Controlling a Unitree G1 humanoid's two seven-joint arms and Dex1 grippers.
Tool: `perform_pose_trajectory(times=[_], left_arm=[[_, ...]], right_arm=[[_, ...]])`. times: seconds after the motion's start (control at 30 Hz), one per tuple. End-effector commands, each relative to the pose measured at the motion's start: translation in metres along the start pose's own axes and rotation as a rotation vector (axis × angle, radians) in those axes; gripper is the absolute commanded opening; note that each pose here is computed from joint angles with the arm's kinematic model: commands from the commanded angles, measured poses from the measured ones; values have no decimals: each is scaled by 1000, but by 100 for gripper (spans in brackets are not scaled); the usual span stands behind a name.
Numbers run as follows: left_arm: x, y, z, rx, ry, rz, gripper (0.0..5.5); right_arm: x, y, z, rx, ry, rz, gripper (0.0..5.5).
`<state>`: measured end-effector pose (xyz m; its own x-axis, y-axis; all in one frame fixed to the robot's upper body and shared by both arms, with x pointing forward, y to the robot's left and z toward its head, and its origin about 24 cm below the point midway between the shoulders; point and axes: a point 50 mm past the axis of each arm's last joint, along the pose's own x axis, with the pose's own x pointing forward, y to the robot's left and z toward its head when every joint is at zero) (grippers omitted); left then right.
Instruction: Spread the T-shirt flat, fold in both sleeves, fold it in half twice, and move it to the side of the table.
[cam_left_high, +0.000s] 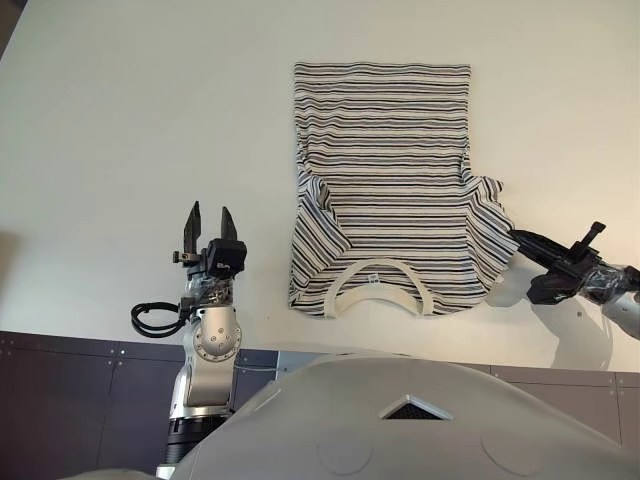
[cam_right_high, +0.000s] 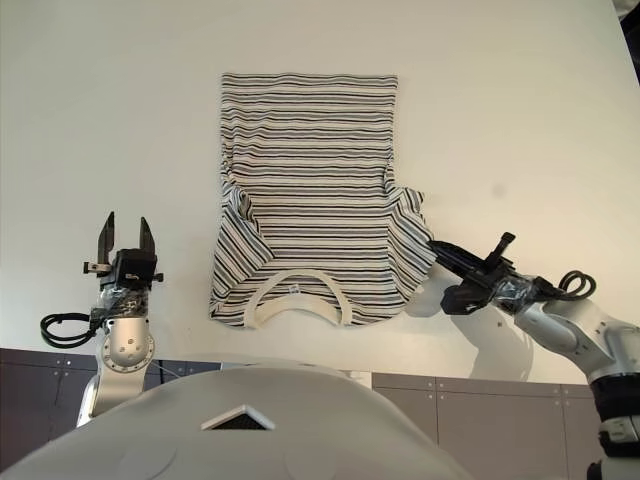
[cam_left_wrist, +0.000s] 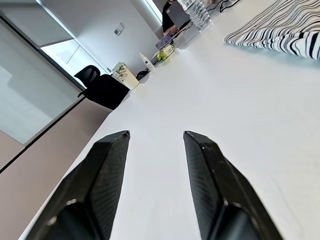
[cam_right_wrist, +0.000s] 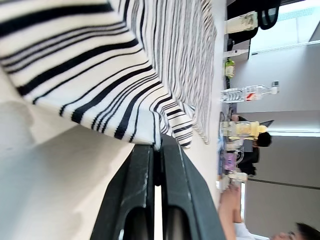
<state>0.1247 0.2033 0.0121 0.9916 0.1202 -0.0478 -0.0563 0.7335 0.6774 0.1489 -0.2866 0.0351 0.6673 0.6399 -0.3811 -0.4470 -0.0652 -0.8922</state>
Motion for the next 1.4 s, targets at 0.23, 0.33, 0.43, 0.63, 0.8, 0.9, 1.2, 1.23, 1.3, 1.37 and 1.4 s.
perform_pose_trajectory(times=[0.23, 0.33, 0.43, 0.63, 0.8, 0.9, 1.2, 1.23, 1.3, 1.37, 1.4], left_arm=[[-5, 3, -14, 58, 8, -68, 202], [-3, 3, -16, 63, 2, -84, 202], [0, 4, -16, 67, -7, -97, 202], [13, 9, -18, 93, -47, -133, 202], [25, 19, -19, 128, -87, -168, 202], [27, 22, -19, 140, -99, -185, 202], [13, 31, -27, 277, -180, -368, 202], [11, 34, -29, 299, -191, -399, 202], [3, 41, -31, 365, -247, -541, 202], [-6, 42, -31, 413, -305, -742, 202], [-11, 40, -30, 422, -327, -832, 202]], right_arm=[[19, -17, 28, -26, -97, -210, 11], [30, -15, 42, -6, -133, -222, 11], [41, -7, 49, 16, -136, -198, 11], [61, 16, 63, 82, -143, -102, 11], [74, 14, 71, 98, -151, -130, 11], [74, 15, 74, 99, -159, -111, 66], [40, -39, 51, 20, -162, -355, 237], [34, -43, 47, 1, -154, -373, 253], [20, -29, 32, 2, -116, -253, 297], [0, 1, 21, 44, -106, -6, 297], [-7, 11, 20, 63, -134, 128, 297]])
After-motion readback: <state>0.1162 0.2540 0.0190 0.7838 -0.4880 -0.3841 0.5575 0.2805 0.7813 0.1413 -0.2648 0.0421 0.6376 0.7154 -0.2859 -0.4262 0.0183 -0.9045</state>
